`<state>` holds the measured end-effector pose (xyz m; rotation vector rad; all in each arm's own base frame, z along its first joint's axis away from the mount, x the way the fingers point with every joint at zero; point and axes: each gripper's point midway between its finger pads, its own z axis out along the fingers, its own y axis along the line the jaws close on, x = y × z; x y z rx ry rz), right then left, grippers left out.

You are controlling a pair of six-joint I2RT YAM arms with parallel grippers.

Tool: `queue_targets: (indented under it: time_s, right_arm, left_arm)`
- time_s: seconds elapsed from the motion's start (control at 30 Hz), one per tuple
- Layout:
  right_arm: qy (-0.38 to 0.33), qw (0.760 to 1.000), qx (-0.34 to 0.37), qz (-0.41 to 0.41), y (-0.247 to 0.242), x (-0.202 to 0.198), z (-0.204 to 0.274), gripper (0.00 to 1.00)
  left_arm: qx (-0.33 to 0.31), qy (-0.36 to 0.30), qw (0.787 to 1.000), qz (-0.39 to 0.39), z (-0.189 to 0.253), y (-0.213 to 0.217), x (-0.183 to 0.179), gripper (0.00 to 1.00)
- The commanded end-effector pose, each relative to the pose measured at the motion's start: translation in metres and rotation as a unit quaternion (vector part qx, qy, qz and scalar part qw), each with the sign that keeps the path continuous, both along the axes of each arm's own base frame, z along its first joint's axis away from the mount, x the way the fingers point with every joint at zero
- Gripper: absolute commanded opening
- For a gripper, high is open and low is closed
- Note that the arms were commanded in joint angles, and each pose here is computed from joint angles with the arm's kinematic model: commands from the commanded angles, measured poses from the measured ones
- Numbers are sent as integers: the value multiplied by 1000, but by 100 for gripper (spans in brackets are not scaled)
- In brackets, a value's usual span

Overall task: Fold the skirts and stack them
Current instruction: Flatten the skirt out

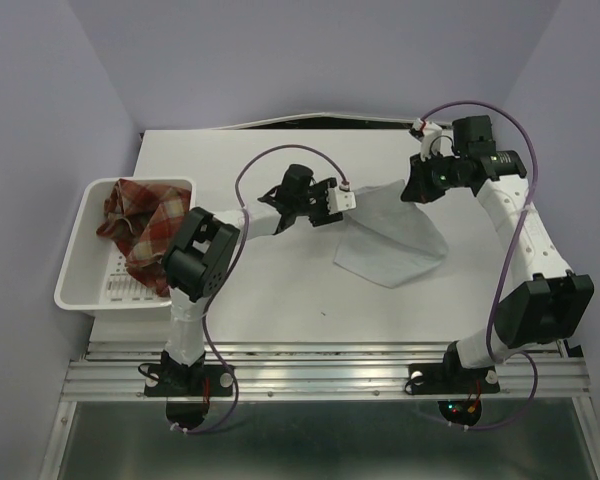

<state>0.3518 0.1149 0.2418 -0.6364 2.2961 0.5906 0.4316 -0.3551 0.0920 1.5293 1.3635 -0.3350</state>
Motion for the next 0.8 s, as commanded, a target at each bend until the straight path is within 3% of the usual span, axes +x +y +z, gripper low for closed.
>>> queue_targets:
  time_s: [0.0,0.2,0.3,0.53,0.77]
  right_arm:
    - [-77,997,-1,-11,-2,7,49,1]
    - [-126,990,-23,-64,-21,20,72,1]
    - [-144,986,-20,-84,-26,23,84,1]
    - [-195,977,-7,-87,-29,13,117,1]
    - [-258,963,6,-80,-30,-37,143,1]
  left_arm:
    - [-19,1,1000,-2,25,-9,9,54]
    - [-31,25,999,6,72,19,-16,1]
    - [-48,18,999,9,120,39,-42,0]
    - [-51,33,997,55,170,77,-85,0]
    - [-63,79,990,94,209,107,-135,0]
